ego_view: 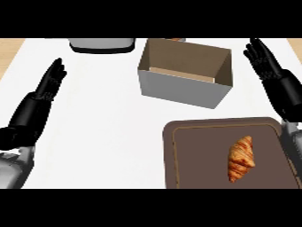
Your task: Pick the croissant from the tray and place it in the cardboard box
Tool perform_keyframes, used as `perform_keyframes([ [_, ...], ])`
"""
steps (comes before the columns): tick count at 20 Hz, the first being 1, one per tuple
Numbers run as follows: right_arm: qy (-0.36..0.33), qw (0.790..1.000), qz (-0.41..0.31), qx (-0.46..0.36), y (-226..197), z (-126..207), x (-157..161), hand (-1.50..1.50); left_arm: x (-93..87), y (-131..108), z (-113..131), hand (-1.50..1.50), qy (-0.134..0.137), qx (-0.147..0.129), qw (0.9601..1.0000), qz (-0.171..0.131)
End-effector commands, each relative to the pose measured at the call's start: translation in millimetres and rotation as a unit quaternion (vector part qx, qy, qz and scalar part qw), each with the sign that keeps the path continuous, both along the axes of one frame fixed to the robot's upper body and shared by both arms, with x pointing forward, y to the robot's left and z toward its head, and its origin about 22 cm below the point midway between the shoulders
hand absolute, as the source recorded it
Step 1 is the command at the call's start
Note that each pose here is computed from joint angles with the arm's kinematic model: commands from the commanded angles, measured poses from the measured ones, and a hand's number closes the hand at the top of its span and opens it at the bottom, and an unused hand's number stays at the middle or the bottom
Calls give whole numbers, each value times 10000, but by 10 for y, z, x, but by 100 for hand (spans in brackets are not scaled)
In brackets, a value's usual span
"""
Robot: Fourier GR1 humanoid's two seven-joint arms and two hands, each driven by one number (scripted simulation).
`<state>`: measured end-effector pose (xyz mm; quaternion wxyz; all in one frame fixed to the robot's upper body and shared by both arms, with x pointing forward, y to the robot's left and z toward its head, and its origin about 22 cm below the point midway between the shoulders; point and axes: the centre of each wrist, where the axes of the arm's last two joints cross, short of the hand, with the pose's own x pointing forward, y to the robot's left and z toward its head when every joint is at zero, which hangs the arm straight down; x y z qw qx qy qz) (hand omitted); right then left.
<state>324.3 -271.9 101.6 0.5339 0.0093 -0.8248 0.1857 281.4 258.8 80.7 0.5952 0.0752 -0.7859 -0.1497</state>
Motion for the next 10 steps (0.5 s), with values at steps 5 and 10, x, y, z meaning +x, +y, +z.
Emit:
perform_keyframes([
  [5, -130, 9641, -2589, -584, -23, -161, -37, -150, -189, 362, -479, 0, 1064, 299, 9862, 1230],
  [10, 318, 8466, -5098, -1496, -753, -558, -278, -150, -367, 457, -699, 0, 1576, 234, 9764, 1461],
])
